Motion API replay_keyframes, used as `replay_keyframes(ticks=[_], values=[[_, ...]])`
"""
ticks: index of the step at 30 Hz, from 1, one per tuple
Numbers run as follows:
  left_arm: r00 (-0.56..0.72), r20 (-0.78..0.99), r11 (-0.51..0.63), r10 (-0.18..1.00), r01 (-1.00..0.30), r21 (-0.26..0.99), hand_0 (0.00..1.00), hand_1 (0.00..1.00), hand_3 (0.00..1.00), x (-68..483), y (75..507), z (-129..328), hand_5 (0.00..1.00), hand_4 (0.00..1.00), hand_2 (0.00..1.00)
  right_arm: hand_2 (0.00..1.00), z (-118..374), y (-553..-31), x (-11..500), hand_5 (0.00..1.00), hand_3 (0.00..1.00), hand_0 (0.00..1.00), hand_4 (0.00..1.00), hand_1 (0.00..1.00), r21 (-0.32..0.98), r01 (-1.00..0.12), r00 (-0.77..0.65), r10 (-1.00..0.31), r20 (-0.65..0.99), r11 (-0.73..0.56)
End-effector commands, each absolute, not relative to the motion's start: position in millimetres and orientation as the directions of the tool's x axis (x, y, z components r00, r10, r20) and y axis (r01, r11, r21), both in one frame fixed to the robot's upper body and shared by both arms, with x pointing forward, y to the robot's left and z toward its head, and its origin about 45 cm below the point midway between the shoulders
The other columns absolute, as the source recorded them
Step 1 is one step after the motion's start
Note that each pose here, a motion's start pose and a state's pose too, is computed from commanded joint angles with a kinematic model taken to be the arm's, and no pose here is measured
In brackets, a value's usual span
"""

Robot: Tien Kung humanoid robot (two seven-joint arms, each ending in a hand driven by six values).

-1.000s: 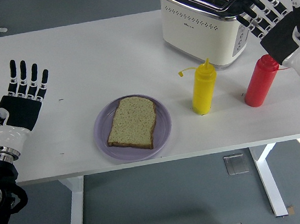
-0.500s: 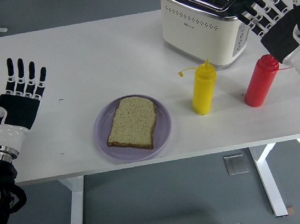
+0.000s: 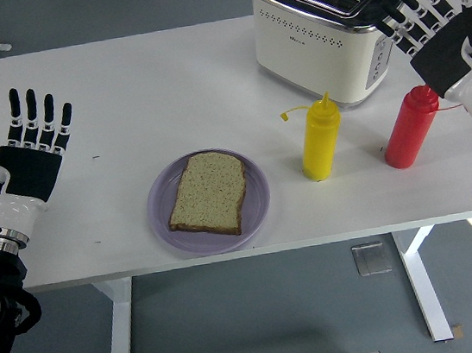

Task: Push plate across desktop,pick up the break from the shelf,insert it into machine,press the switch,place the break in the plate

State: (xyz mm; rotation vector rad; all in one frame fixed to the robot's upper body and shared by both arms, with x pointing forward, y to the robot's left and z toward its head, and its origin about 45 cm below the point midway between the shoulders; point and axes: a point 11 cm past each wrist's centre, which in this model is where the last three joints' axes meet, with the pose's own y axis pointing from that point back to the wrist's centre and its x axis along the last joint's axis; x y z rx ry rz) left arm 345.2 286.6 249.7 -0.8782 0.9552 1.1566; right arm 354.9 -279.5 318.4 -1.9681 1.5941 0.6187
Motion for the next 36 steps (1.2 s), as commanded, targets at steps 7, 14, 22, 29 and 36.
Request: replay_keyframes(ticks=[7,14,22,29,36], values=[[0.131,-0.931,0.184,0.341,-0.98,-0.071,0.773,0.709,0.684,344.6,287.1,249.4,0.998,0.724,0.661,0.713,318.6,-279.6,354.7,0.615,0.682,0.793,0.771,0.73,-0.115,-0.98,0.198,-0.743,-0.639,-0.161],[0.132,-0.931,0.189,0.341,-0.979,-0.07,0.773,0.708,0.684,344.5,285.6,248.9,0.998,0.725,0.661,0.713,320.2,-279.2,354.5,0.61,0.682,0.793,0.767,0.729,-0.12,-0.979,0.201,-0.744,-0.637,-0.163],[0.134,-0.93,0.191,0.342,-0.979,-0.071,0.773,0.708,0.684,344.6,285.3,249.6,0.998,0.726,0.661,0.712,322.2,-279.4,354.0,0.605,0.682,0.792,0.764,0.729,-0.124,-0.979,0.205,-0.745,-0.635,-0.163],[0.139,-0.929,0.195,0.342,-0.978,-0.074,0.773,0.709,0.682,344.5,284.3,251.0,0.998,0.725,0.661,0.713,323.6,-279.7,353.5,0.6,0.682,0.791,0.758,0.729,-0.128,-0.978,0.207,-0.746,-0.633,-0.163],[0.139,-0.928,0.195,0.345,-0.978,-0.074,0.773,0.709,0.682,344.7,284.6,251.6,0.998,0.722,0.661,0.712,324.2,-279.3,353.3,0.599,0.682,0.79,0.756,0.729,-0.129,-0.978,0.209,-0.746,-0.632,-0.165]])
